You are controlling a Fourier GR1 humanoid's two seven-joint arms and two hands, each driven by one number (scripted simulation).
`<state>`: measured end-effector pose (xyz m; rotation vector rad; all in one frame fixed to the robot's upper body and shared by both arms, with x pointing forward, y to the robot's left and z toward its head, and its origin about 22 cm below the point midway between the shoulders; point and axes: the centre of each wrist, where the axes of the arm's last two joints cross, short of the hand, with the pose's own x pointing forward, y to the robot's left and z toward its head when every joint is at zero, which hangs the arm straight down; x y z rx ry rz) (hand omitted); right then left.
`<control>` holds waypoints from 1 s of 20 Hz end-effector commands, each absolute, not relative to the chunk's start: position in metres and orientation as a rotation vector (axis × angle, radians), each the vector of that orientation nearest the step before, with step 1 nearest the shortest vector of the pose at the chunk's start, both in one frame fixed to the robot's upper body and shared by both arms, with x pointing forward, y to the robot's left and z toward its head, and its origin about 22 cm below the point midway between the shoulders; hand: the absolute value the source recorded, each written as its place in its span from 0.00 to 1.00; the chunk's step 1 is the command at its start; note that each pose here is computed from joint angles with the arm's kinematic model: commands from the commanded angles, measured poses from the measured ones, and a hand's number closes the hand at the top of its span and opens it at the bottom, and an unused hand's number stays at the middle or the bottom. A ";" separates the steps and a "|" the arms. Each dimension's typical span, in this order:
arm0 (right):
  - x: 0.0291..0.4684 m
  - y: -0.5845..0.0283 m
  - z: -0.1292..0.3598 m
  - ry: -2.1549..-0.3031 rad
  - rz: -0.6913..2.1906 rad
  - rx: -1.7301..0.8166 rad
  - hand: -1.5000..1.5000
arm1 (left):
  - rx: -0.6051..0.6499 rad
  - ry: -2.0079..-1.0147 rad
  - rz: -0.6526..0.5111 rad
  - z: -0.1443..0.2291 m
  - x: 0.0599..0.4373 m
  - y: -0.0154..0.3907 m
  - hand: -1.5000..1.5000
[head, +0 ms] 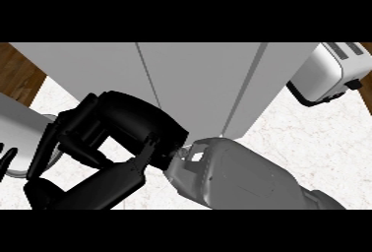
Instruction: Pick up the bottled water, place it into the cabinet and close the cabinet
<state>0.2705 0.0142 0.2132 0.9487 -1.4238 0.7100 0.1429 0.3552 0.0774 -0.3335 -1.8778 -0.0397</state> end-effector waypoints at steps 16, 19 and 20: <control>0.377 -0.062 0.188 -1.658 0.467 0.549 1.00 | -0.307 -1.871 -0.049 0.092 0.137 0.367 0.00; 0.389 -0.069 0.196 -1.668 0.445 0.540 1.00 | -0.305 -1.887 -0.056 0.083 0.142 0.362 0.00; 0.389 -0.075 0.181 -1.667 0.438 0.511 1.00 | -0.314 -1.890 -0.048 0.087 0.140 0.358 0.00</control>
